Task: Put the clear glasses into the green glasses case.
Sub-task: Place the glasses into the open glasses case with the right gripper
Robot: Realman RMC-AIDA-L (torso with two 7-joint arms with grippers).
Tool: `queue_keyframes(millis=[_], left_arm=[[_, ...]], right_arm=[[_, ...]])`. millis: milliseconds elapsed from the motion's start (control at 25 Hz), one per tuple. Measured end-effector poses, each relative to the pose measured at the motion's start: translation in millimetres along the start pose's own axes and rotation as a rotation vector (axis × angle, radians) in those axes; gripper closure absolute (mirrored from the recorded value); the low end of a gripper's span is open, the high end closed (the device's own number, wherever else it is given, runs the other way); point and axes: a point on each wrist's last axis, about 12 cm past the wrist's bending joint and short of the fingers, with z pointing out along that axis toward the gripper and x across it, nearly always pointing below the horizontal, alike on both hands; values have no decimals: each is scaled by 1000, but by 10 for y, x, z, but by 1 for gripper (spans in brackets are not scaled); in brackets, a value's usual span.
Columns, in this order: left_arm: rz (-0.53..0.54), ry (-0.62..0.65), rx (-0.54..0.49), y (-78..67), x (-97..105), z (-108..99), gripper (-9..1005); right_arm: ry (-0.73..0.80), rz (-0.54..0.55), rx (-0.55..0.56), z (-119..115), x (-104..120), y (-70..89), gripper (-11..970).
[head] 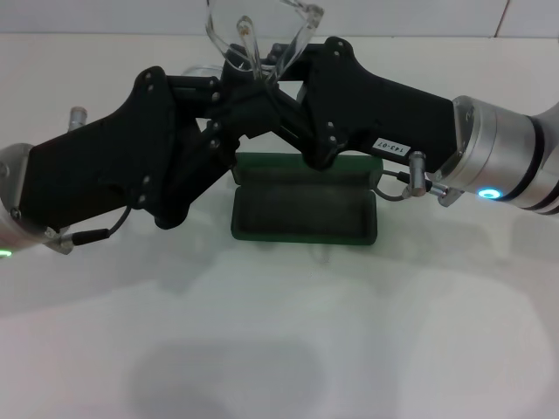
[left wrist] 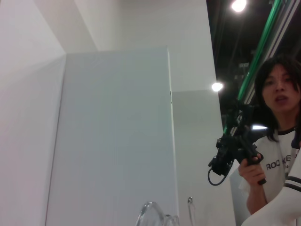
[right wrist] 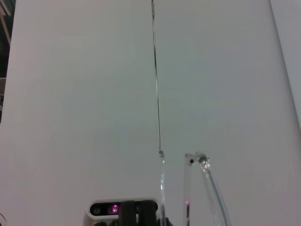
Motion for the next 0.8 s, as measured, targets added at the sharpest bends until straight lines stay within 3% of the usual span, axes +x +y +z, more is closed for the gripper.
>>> queue_keyframes(millis=[800], left_arm=[[12, -1, 1, 8, -6, 4, 927]], right_arm=[[15, 4, -22, 26, 18, 19, 844]])
